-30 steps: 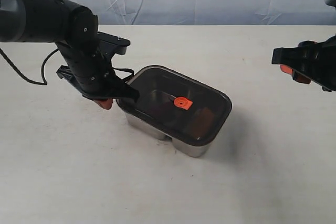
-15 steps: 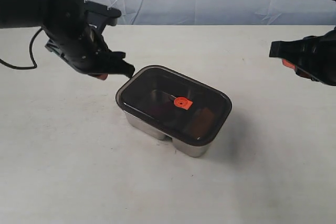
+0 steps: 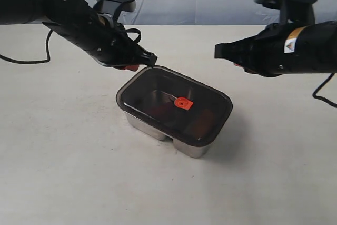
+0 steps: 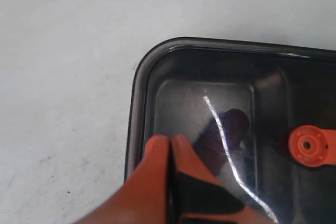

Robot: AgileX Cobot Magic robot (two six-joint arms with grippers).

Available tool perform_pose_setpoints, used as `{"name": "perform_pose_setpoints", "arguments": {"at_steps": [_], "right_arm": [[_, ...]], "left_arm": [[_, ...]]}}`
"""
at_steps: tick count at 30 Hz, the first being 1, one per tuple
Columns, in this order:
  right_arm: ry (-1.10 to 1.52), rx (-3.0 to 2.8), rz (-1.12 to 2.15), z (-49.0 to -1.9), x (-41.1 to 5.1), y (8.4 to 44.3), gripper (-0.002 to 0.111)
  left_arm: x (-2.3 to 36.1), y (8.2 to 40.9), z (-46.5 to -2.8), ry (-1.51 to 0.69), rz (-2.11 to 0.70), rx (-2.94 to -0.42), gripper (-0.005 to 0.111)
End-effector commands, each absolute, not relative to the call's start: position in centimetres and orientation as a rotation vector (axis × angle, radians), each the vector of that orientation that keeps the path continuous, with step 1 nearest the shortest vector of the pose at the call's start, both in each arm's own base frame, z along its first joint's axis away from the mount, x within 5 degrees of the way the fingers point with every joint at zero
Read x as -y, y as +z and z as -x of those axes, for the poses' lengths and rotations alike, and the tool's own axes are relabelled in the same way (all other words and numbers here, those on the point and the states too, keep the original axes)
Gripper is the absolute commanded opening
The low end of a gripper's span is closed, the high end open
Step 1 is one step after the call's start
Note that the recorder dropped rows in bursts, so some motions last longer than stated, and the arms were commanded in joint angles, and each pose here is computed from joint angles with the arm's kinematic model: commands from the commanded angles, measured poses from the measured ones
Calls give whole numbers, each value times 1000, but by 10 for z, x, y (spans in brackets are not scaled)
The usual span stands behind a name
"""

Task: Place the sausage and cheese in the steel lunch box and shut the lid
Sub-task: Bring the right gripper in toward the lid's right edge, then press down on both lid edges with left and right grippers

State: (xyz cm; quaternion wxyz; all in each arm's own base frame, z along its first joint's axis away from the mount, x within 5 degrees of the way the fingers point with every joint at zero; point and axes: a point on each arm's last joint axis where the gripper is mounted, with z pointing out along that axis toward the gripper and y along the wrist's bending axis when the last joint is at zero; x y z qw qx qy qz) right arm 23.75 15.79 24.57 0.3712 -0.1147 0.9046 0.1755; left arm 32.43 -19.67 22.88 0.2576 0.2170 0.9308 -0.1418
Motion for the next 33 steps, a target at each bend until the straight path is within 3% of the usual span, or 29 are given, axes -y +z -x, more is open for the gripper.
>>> {"name": "perform_pose_setpoints", "arguments": {"at_steps": [1,17,33], "right_arm": [[427,-2382,331,-249,-172,230,0],[364,-2570,340,-260,-187,169,0],[358,-2615,347,-259,-193,151,0]], "left_arm": [[201,219,-327,-395,-588,-2543,0],[209,177,-332,-438,-590,-2661,0],[209,171,-328,-447,-605,-2722,0]]}}
